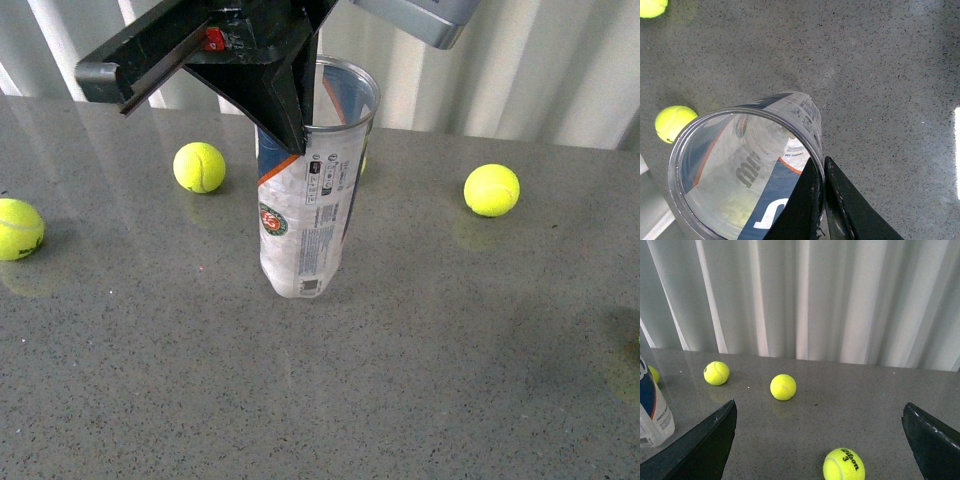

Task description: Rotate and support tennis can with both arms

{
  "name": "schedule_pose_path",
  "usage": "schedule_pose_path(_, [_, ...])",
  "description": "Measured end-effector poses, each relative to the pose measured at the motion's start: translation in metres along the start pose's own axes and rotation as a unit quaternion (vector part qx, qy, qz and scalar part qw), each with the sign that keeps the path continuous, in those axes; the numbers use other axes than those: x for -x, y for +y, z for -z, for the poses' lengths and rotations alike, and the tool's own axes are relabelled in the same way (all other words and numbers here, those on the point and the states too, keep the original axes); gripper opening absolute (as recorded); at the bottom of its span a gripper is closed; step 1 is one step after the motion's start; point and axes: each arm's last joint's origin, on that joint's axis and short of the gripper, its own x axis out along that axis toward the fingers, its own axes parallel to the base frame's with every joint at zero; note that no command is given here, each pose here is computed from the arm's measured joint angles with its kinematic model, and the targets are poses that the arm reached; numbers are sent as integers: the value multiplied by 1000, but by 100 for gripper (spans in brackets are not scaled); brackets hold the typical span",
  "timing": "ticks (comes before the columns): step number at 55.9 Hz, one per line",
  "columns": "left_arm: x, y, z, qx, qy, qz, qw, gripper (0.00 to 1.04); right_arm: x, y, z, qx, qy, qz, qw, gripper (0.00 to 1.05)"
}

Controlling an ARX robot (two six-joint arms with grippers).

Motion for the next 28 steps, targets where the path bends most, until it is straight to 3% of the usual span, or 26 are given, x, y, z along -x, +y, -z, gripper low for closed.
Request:
schedule_pose_path(12, [-15,12,9,34,-20,36,999,4,0,0,0,0,0,0,1000,98])
schedule_pose_path(28, [-20,21,15,76,-48,35,995,4,0,0,0,0,0,0,1000,98])
